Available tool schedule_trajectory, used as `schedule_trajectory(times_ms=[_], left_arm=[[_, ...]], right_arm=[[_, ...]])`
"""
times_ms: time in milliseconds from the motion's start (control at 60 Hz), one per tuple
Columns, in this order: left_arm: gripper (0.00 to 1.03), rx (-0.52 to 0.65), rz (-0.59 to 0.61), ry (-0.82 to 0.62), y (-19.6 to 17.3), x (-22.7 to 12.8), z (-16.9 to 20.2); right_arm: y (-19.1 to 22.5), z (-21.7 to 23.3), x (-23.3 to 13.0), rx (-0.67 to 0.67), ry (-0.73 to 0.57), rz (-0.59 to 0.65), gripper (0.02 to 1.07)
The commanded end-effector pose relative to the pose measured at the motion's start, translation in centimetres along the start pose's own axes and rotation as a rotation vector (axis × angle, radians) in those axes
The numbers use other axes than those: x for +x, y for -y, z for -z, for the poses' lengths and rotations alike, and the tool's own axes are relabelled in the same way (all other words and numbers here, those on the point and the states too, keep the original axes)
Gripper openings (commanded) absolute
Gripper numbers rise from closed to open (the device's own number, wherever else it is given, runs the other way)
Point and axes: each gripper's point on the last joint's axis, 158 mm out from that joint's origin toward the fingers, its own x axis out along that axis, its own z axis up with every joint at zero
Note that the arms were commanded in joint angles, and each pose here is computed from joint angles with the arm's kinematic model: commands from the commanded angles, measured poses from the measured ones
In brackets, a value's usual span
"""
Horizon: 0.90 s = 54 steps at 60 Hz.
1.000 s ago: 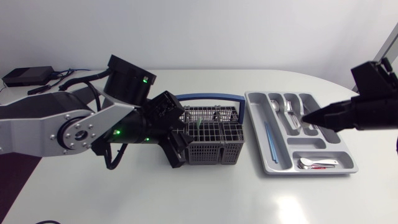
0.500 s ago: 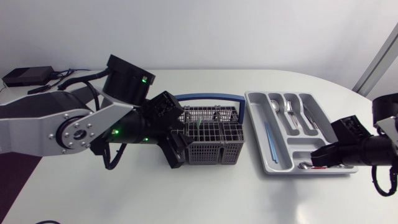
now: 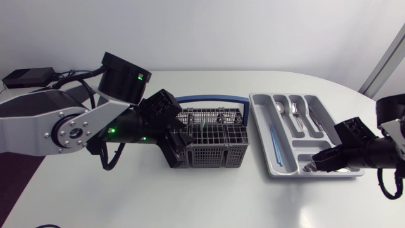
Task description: Unload the cutlery basket into the drawer organizer.
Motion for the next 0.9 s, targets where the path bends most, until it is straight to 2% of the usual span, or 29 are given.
schedule_trajectory(times_ms=[0, 217, 467, 533, 550, 617, 883], left_arm=[[0.59, -0.011, 0.004, 0.007, 0.1, -0.6, 0.2], [0.59, -0.014, 0.001, 0.006, 0.0, -0.7, 0.3], [0.59, -0.022, -0.008, 0.002, -0.3, -1.1, 0.9], [0.59, -0.024, -0.010, 0.001, -0.4, -1.2, 1.0], [0.59, -0.024, -0.011, 0.001, -0.4, -1.3, 1.1], [0.59, -0.025, -0.014, -0.001, -0.5, -1.4, 1.3], [0.59, -0.034, -0.029, -0.007, -1.3, -2.0, 2.3]], right_arm=[[-1.3, -3.2, -2.4, -0.032, 0.085, -0.025, 0.63], [-9.6, -8.7, -5.9, -0.068, 0.193, -0.239, 0.63], [-18.0, -11.7, -5.9, -0.102, 0.146, -0.420, 0.63], [-19.7, -12.0, -5.9, -0.121, 0.141, -0.449, 0.72], [-20.0, -12.2, -6.0, -0.124, 0.145, -0.451, 0.75], [-21.6, -12.9, -6.1, -0.150, 0.176, -0.449, 1.03], [-22.4, -16.5, -6.4, -0.129, 0.339, -0.265, 1.03]])
